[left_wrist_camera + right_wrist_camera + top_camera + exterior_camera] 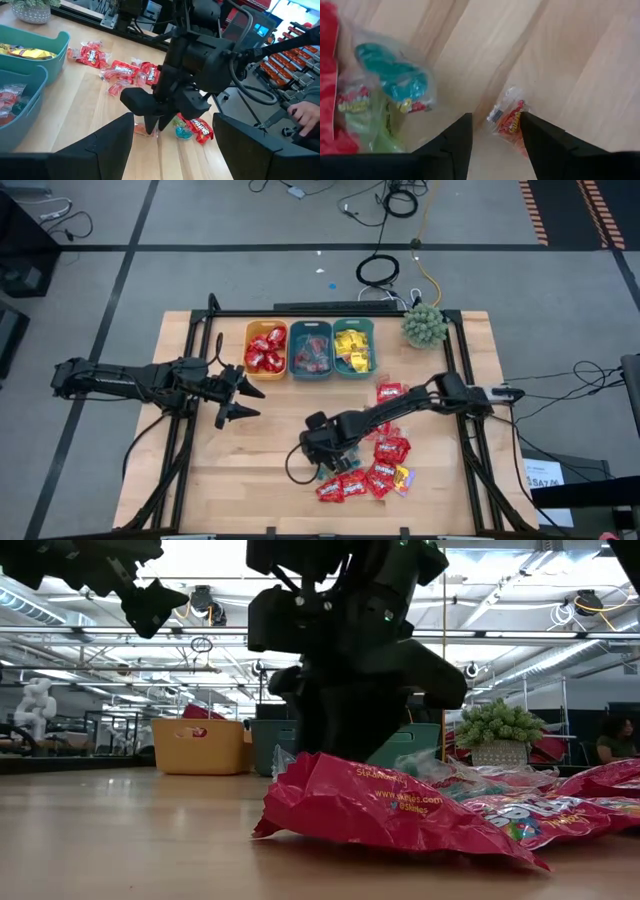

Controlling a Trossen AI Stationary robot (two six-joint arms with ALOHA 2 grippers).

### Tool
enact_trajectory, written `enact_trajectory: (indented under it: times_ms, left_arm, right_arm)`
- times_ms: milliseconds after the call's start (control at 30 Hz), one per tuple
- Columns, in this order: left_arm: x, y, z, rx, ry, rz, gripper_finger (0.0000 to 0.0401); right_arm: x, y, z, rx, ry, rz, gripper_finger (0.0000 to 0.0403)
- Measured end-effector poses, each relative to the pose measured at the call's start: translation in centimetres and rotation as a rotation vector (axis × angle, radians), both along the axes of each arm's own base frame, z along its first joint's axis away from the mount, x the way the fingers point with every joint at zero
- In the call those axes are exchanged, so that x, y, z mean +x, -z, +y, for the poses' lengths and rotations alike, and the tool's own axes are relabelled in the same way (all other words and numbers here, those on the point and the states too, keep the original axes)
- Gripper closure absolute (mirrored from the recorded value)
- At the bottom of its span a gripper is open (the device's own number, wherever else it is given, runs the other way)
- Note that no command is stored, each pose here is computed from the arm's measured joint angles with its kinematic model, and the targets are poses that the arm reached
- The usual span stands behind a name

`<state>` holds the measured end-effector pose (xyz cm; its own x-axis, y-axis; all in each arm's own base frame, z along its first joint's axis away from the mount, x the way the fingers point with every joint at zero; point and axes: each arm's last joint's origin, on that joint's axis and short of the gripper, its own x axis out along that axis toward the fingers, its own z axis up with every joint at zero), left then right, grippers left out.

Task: Sort candy
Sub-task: Put the transparent orange gummy into the blue bin

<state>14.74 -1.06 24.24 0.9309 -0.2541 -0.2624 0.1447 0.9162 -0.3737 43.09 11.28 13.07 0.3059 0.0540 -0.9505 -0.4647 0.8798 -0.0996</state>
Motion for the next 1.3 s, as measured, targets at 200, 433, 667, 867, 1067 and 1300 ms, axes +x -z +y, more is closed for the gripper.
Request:
enact_trajectory:
  times_ms: [200,433,667,867,1067,1300]
  left_arm:
    - [0.0,0.0,0.0,0.0,0.0,0.0,0.012]
    - [0.0,0.0,0.0,0.0,0.0,-0.001,0.012]
    - [0.0,0.0,0.0,0.0,0.0,-0.004,0.012]
    - [0.0,-0.1,0.0,0.005,0.001,-0.008,0.012]
    - [0.0,-0.1,0.0,0.011,0.001,-0.01,0.012]
    - [0.1,-0.2,0.2,0.068,-0.058,-0.037,0.012]
  right_arm:
    - [-0.7,-1.1,0.0,0.003,0.039,0.027,0.0318]
    - [-2.7,-9.7,-1.0,0.073,0.171,-0.139,0.039]
    - [-4.2,-19.2,-5.3,0.02,0.446,-0.591,0.04]
    - [-3.8,-21.8,-11.4,0.067,0.682,-0.793,0.0402]
    - [-2.8,-19.0,-17.8,0.065,0.935,-0.73,0.0402]
    - [-1.9,-15.5,-21.8,0.097,1.127,-0.659,0.0371]
